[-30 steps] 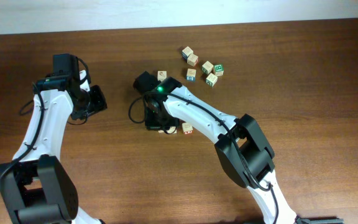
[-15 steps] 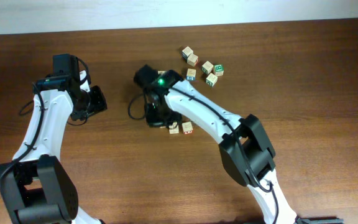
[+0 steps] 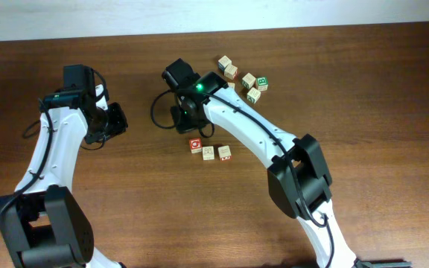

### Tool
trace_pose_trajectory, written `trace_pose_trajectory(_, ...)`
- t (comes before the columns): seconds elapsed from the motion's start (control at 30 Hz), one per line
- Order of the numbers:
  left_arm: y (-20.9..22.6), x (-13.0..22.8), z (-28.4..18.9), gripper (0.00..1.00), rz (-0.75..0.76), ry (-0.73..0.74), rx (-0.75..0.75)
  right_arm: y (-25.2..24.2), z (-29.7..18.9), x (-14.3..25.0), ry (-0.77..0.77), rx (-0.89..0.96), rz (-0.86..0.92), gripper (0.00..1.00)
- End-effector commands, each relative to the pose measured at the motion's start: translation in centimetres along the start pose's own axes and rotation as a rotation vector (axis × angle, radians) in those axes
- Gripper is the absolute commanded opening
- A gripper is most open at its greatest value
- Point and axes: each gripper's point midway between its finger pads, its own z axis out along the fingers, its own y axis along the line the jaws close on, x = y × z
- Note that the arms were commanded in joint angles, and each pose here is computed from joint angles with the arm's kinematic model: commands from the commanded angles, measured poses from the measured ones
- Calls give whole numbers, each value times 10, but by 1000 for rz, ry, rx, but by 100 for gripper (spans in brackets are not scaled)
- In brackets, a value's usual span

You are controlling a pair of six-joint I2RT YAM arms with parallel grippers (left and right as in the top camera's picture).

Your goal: Rotate 3 blocks

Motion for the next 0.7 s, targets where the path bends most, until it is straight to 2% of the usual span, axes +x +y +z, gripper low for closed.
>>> trace_pose_trajectory(0.0, -4, -6, -9, 20, 8, -29, 5, -12, 28, 8, 40, 45, -12, 5)
trace_pose_trajectory(0.1, -4, -6, -9, 20, 9, -29, 5, -13, 35, 10, 52, 49, -11, 4)
trace_pose_trajectory(0.37, -4, -6, -9, 33, 9, -29, 5, -20, 56, 26, 118, 75, 8, 4)
trace_pose_trajectory(0.67, -4, -6, -9, 36, 9, -29, 5, -23, 56, 39, 170, 87, 48, 4)
